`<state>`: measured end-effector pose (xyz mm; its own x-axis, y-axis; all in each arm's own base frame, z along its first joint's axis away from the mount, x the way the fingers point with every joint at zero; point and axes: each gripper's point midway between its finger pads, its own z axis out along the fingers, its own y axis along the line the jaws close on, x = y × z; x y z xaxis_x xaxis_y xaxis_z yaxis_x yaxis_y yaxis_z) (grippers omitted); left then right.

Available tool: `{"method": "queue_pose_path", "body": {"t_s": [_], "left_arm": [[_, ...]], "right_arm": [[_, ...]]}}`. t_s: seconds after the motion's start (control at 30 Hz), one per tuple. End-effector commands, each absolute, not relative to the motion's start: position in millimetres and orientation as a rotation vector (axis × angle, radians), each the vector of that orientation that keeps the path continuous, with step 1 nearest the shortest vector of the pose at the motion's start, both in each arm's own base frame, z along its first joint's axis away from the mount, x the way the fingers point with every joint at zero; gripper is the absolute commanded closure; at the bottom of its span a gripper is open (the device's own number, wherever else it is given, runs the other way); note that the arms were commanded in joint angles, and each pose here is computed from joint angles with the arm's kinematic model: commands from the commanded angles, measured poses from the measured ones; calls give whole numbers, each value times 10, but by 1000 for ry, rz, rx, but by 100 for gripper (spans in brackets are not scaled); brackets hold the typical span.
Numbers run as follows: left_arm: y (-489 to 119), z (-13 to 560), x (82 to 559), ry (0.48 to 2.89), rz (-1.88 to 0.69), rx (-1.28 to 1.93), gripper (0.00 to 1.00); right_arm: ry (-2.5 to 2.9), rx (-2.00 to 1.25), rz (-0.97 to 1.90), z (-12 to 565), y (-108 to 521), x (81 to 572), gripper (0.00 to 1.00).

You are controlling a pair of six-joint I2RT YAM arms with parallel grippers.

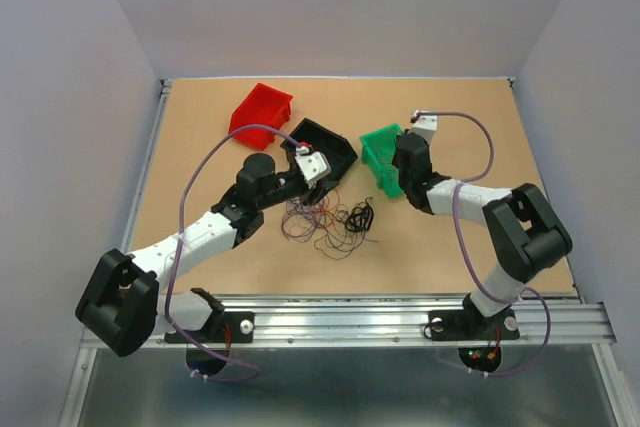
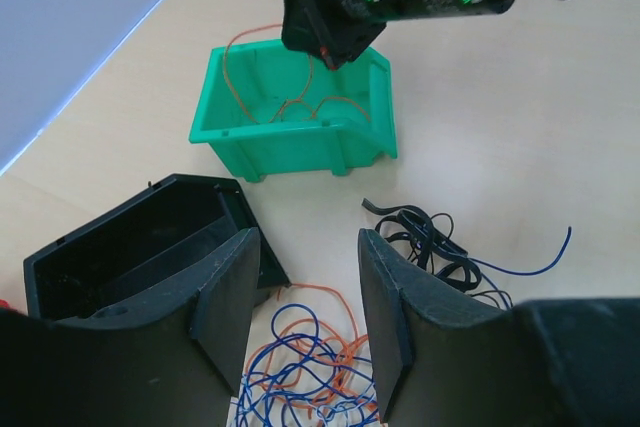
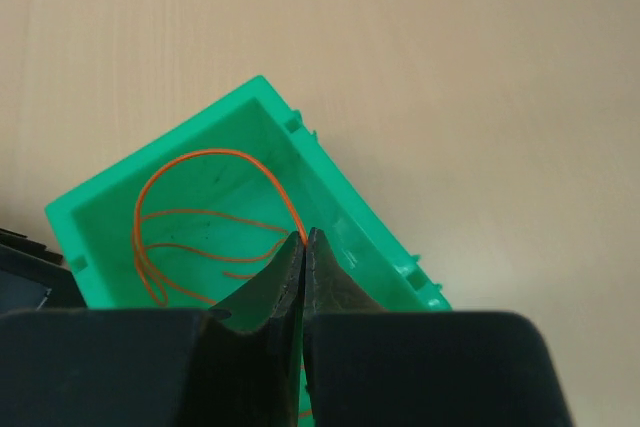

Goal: Untangle the cables

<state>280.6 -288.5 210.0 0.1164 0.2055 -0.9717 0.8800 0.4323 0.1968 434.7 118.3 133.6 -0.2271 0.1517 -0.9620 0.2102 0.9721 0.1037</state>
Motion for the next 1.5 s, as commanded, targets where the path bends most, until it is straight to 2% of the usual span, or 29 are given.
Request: {"method": "queue_pose_path", "body": {"t_s": [0.0,0.17,0.33,0.43,0.5,0.63,0.77,1.0,1.07,1.27,1.47], "left_arm": [[-2880,2290,2876,1345,-630,1026,45],[-2862,2316,2876,1337,-618,1022,45],[-2859,2321,2872,1334,-617,1022,45],[-2856,2320,2870,1334,-615,1025,45],[-2844,2323,2870,1335,-611,1023,44],[-2846,2301,2866,1332,-604,1037,43],[-2837,2288,2891,1339,-587,1040,43],[-2761,2340,2908,1318,-527,1040,41],[-2824,2274,2810,1305,-573,1104,39],[-3029,1951,2741,1360,-626,1261,38],[-3191,1636,2801,1458,-669,1331,37]], "right_arm": [[1891,242,-118,1147,1222,4539,99],[1953,216,-101,993,1333,4636,99],[1928,212,-37,1181,1394,4622,91],[1893,225,-8,1374,1360,4533,77],[1891,209,22,1396,1364,4446,73],[1877,160,93,1544,1397,4280,53],[1897,24,226,1684,1566,4036,44],[2014,-420,604,1577,2254,3461,43],[1999,-435,616,1640,2287,3391,39],[1951,-442,659,1825,2269,3179,37],[1944,-393,613,1838,2168,3182,35]]}}
